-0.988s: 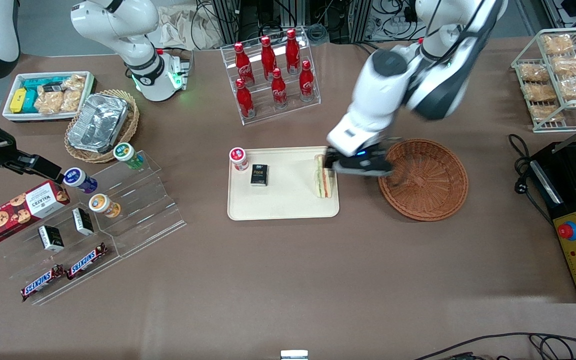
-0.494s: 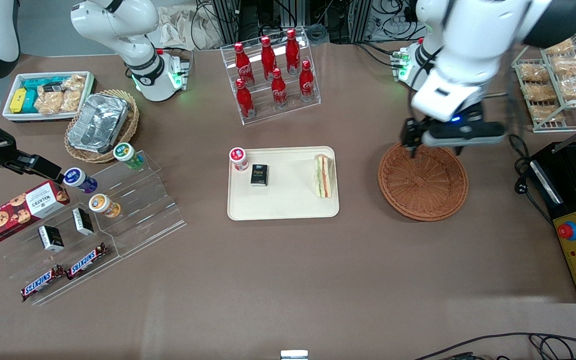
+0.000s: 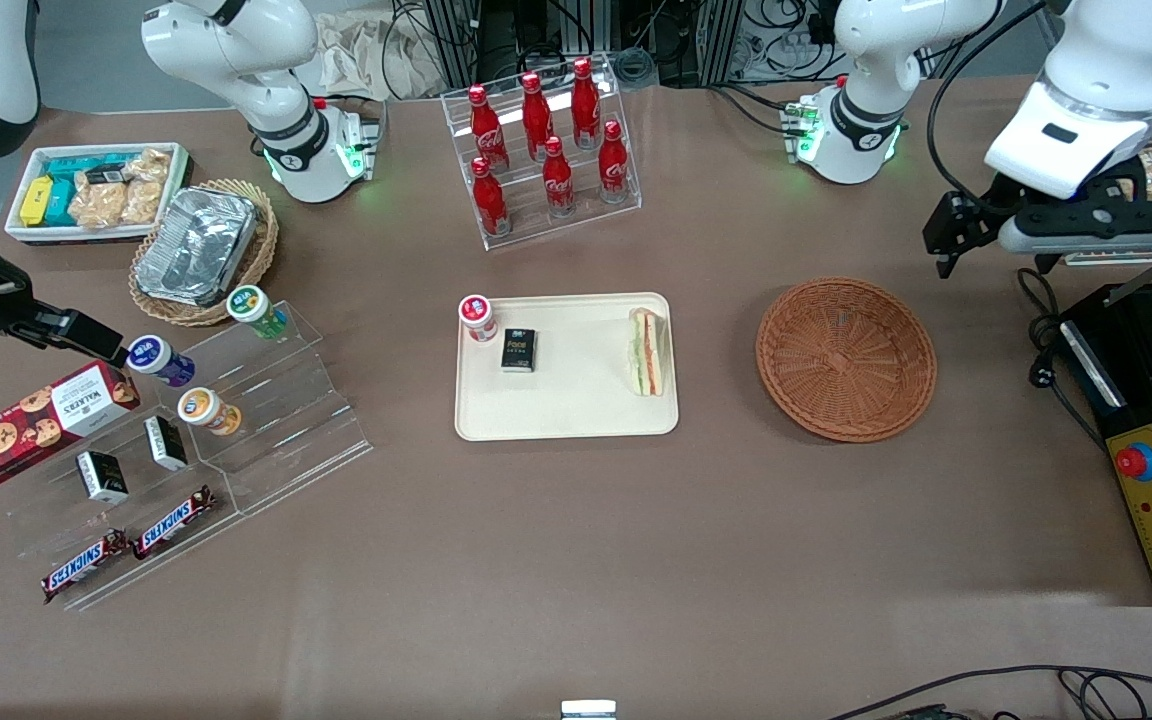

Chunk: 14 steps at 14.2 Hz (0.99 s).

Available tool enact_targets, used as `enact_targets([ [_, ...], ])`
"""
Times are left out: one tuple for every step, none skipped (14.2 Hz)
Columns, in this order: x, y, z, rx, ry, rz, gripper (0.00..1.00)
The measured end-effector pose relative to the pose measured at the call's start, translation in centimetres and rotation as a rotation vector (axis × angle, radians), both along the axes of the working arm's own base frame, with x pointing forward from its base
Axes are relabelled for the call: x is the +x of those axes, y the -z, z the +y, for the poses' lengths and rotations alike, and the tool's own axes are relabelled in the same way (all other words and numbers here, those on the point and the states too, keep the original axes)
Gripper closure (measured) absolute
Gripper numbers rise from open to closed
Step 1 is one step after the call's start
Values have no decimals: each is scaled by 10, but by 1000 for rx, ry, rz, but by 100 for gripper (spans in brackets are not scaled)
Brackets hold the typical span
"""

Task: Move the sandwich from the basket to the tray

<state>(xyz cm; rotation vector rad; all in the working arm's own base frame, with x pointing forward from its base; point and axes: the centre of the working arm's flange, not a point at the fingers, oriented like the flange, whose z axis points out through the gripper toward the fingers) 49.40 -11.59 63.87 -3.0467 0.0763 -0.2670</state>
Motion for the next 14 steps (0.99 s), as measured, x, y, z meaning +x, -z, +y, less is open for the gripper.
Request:
enact_targets([
  [-2,-6,5,-21,-4,-2,0],
  [-3,-14,16,-64,-16,-4,0],
  [-3,-22,31,-114,-30,-2,0],
  [-2,-27,45,-151,-37,-3,0],
  [-2,-30,54,-171,-37,-5,0],
  [-1,-32,56,-178,-33,-5,0],
  [0,-34,54,-180,-27,-8,0],
  [3,-35,50,-181,-19,-8,0],
  [5,-38,45,-181,-11,1,0],
  [9,-39,43,-180,-5,13,0],
  [13,-39,41,-178,5,25,0],
  [17,-34,41,-173,22,41,0],
  [20,-26,41,-168,36,62,0],
  [23,-17,42,-165,42,80,0],
])
